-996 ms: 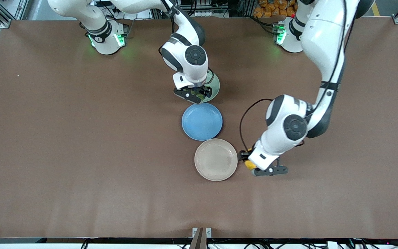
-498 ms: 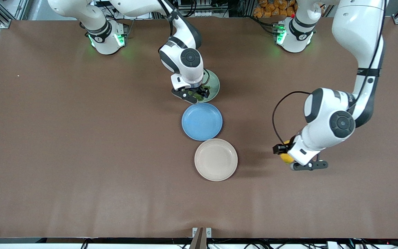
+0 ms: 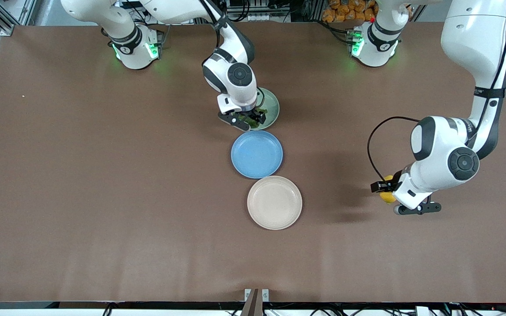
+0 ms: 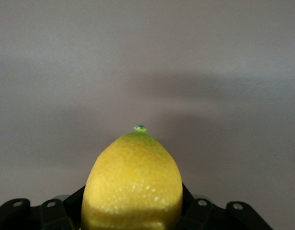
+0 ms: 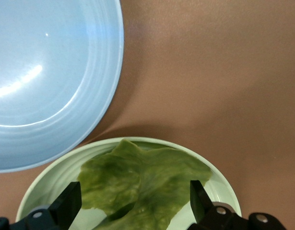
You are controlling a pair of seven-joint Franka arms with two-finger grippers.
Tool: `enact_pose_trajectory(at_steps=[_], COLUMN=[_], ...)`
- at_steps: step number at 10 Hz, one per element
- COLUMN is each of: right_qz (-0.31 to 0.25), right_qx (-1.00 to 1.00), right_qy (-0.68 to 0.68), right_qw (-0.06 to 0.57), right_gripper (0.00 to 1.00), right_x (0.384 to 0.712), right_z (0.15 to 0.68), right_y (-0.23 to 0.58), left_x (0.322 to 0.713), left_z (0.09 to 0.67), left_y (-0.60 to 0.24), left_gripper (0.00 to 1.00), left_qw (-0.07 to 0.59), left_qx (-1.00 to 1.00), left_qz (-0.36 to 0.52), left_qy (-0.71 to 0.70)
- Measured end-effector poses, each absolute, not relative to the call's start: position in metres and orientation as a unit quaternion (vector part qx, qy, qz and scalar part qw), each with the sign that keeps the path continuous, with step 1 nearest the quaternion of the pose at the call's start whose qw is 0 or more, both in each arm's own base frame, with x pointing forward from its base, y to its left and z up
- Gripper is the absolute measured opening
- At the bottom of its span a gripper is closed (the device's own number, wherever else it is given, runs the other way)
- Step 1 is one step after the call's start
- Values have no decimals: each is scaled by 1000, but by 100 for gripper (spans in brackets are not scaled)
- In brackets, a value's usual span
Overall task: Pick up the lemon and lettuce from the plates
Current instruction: 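Lower the lemon onto the table while the right gripper pinches the lettuce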
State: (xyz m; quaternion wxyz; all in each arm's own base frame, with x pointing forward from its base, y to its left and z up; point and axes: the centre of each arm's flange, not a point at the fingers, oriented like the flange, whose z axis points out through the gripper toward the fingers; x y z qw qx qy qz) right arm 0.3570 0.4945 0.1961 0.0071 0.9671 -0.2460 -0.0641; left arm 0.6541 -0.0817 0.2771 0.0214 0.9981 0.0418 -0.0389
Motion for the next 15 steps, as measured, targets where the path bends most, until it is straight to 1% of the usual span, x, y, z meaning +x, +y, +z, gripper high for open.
enact_pose_trajectory(at_steps=[2, 6, 8, 9, 10, 11, 12, 13, 15], right_qz=[-71, -75, -77, -76, -72, -64, -60, -58, -56], right_qx=[966, 967, 969, 969, 971, 972, 973, 973, 973], right_qy=[-249, -243, -236, -233, -230, -227, -224, -223, -222], right_qw=[5, 7, 11, 10, 3, -12, -19, -22, -26], right_gripper=[100, 100, 100, 99, 89, 73, 57, 48, 36], right_x=[351, 337, 327, 323, 320, 317, 313, 311, 311], right_z=[193, 183, 177, 176, 177, 178, 180, 181, 184], right_y=[498, 506, 509, 510, 513, 517, 519, 519, 520], left_x=[656, 660, 659, 659, 659, 660, 662, 664, 670], left_z=[252, 195, 184, 183, 182, 184, 186, 189, 199], left_y=[-63, -62, -63, -63, -64, -65, -66, -67, -66], left_gripper=[62, 62, 62, 64, 75, 89, 100, 100, 100], left_qw=[16, 20, 21, 21, 21, 22, 22, 19, 10], left_qx=[998, 998, 998, 998, 998, 998, 998, 998, 999], left_qz=[-42, -28, -30, -31, -29, -24, -20, -15, -3], left_qy=[50, 58, 59, 59, 59, 58, 56, 52, 41])
